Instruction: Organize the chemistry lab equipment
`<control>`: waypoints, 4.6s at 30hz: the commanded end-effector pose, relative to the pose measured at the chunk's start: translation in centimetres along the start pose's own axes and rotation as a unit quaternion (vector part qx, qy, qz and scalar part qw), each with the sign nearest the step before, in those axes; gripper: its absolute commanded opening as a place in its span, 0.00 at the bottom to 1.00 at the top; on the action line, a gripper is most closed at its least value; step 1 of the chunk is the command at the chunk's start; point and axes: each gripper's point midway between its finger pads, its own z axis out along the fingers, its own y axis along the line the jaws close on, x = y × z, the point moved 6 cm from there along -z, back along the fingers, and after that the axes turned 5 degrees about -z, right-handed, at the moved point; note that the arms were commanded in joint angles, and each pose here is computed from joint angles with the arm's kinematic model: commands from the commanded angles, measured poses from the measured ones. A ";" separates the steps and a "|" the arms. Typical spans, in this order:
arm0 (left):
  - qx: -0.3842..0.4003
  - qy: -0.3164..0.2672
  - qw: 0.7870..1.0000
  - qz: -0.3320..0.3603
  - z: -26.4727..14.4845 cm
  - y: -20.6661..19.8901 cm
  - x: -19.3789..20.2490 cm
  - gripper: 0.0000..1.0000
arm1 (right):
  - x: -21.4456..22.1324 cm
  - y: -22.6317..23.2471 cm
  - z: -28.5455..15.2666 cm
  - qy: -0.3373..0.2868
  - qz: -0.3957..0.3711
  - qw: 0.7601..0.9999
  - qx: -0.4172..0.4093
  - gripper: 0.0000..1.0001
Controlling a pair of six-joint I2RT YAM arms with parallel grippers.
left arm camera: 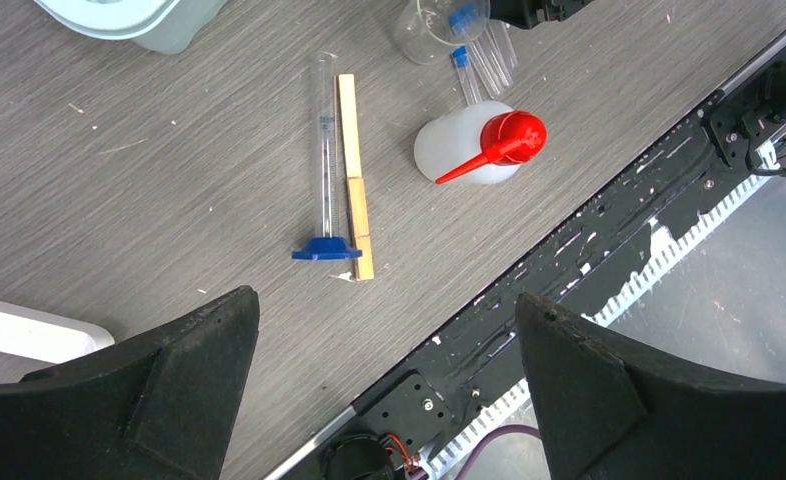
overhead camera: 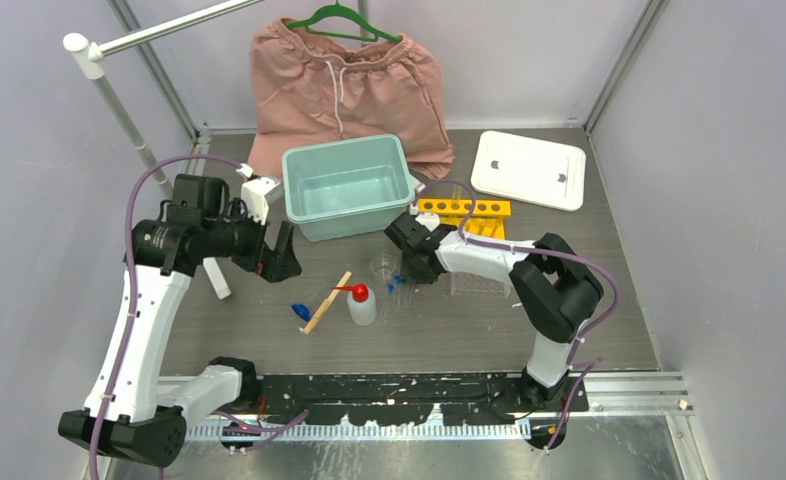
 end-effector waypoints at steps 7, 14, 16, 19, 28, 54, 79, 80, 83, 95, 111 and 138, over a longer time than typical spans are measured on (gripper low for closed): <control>0.006 -0.039 0.999 0.026 -1.1 -0.6 -1.5 1.00 | -0.7 0.3 0.8 -0.018 0.016 1.000 0.009 0.30; 0.015 -0.044 0.999 0.026 -1.1 -0.8 -1.7 1.00 | -2.2 -1.0 -1.5 -0.044 0.024 0.999 0.013 0.13; 0.018 -0.044 0.999 0.024 -1.1 -0.9 -1.8 1.00 | -2.8 -1.5 -3.3 -0.059 0.024 0.998 0.011 0.07; 0.023 -0.048 0.998 0.021 -1.1 -1.1 -1.9 1.00 | -3.7 -1.9 -6.5 -0.084 0.027 0.996 -0.003 0.01; 0.081 -0.066 0.995 -0.003 -0.6 -2.3 -2.5 1.00 | -7.6 -0.6 -18.9 -0.186 0.044 0.969 -0.157 0.01; 0.192 -0.070 0.976 -0.072 1.9 -4.1 -4.4 0.65 | -9.6 17.4 -26.3 -0.202 0.041 0.866 -0.456 0.01; 0.179 -0.057 0.980 0.061 0.5 -3.9 -2.2 0.04 | -9.1 16.1 -27.1 -0.092 -0.049 0.877 -0.469 0.59; 0.176 -0.058 0.980 0.070 0.4 -3.9 -2.0 0.04 | -8.9 16.1 -27.4 -0.083 -0.059 0.872 -0.479 0.59; 0.173 -0.061 0.979 0.093 0.2 -3.9 -1.5 0.04 | -8.5 16.0 -27.5 -0.054 -0.082 0.866 -0.490 0.58; 0.160 -0.062 0.977 0.126 0.0 -3.7 -1.3 0.04 | -8.1 16.8 -27.4 -0.015 -0.110 0.859 -0.500 0.50; 0.157 -0.065 0.977 0.131 0.0 -3.7 -1.4 0.04 | -7.9 17.7 -27.2 0.004 -0.115 0.856 -0.504 0.35; 0.047 -0.044 0.997 0.040 -0.6 -2.0 -2.0 1.00 | -10.9 -0.3 -23.7 -0.155 -0.068 0.975 -0.142 0.01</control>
